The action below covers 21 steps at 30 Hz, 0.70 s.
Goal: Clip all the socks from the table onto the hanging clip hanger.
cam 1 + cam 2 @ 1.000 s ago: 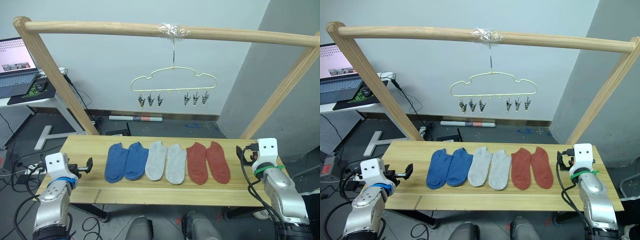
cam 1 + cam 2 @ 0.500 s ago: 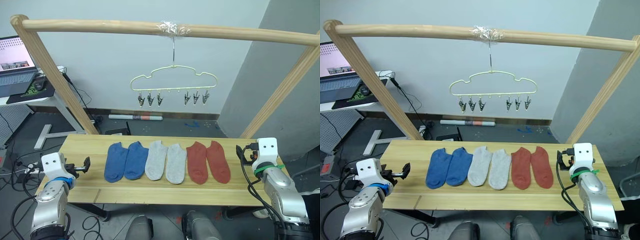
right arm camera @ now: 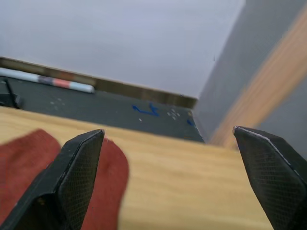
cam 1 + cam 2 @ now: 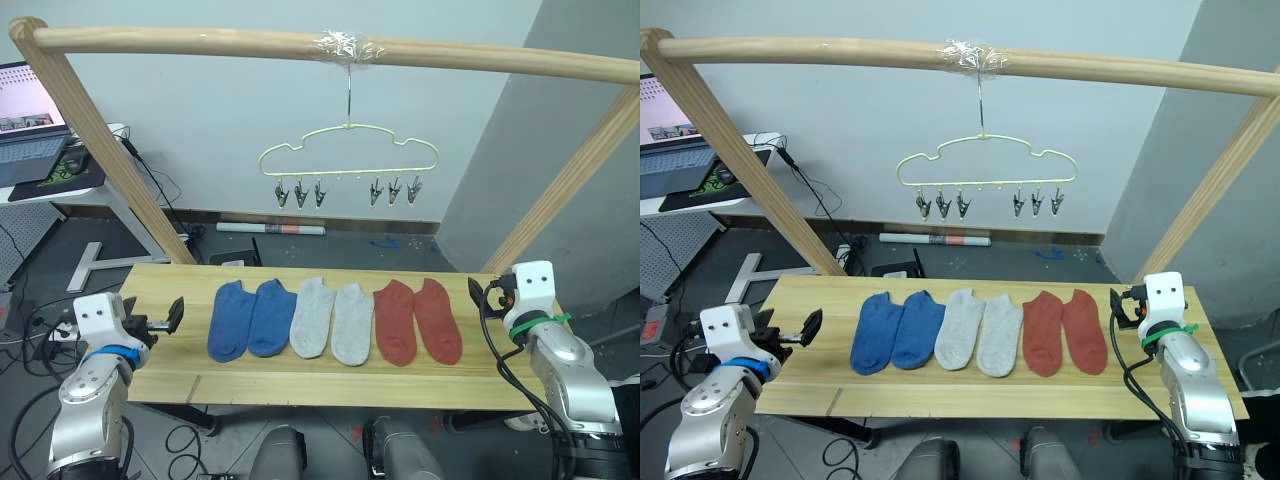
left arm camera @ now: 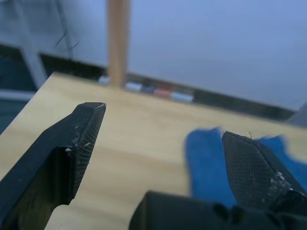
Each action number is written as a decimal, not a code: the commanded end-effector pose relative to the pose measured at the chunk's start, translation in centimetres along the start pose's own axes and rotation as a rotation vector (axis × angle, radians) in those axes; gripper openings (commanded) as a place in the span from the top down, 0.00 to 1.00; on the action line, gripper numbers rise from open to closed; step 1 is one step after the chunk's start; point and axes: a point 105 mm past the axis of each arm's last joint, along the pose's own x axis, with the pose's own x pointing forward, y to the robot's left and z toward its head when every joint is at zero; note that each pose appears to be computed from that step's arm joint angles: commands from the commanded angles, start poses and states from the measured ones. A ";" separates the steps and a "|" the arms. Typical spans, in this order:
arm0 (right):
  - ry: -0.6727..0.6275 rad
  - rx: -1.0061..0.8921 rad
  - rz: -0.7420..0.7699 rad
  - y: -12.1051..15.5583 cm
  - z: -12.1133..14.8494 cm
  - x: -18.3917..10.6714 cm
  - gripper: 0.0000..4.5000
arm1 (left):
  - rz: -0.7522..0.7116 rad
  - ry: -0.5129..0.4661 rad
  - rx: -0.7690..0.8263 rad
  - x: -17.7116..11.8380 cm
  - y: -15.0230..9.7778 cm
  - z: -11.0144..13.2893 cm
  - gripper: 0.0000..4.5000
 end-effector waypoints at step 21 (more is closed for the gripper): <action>-0.363 -0.004 0.751 12.6 11.7 -0.7 0.00 | -0.302 -0.287 -0.014 5.2 -12.8 11.0 0.60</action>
